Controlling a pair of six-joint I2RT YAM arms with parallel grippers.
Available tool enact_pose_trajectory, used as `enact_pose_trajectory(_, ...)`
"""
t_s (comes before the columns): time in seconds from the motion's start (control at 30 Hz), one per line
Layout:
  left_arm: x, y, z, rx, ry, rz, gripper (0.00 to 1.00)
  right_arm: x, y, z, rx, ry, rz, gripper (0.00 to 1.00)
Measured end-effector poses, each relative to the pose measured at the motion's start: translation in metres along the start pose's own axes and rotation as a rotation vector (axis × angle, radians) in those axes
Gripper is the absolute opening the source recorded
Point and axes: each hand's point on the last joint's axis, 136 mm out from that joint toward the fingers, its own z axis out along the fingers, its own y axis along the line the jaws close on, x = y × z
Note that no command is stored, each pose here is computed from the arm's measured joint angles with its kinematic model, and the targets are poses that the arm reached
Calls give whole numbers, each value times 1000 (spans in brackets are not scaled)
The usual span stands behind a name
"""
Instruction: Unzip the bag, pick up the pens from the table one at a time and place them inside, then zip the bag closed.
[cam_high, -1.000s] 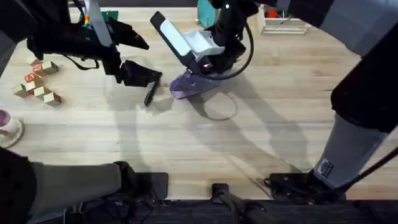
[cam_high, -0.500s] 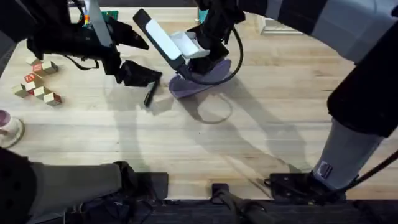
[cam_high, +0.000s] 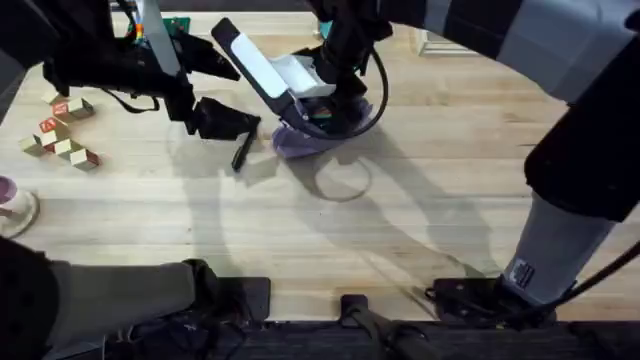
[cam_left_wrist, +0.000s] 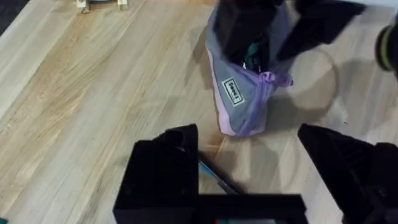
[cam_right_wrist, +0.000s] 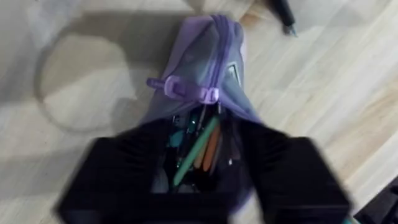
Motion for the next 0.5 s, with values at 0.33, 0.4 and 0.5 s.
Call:
enact_pose_trajectory(0.33, 0, 0, 0, 0, 0, 0, 994, -1, 1, 4, -9, -3, 12, 995)
enact_pose_trajectory(0.4, 0, 0, 0, 0, 0, 0, 994, -1, 1, 4, -9, 2, 17, 995)
enact_pose_trajectory(0.5, 0, 0, 0, 0, 1, 0, 994, -1, 1, 3, -7, 11, 32, 995)
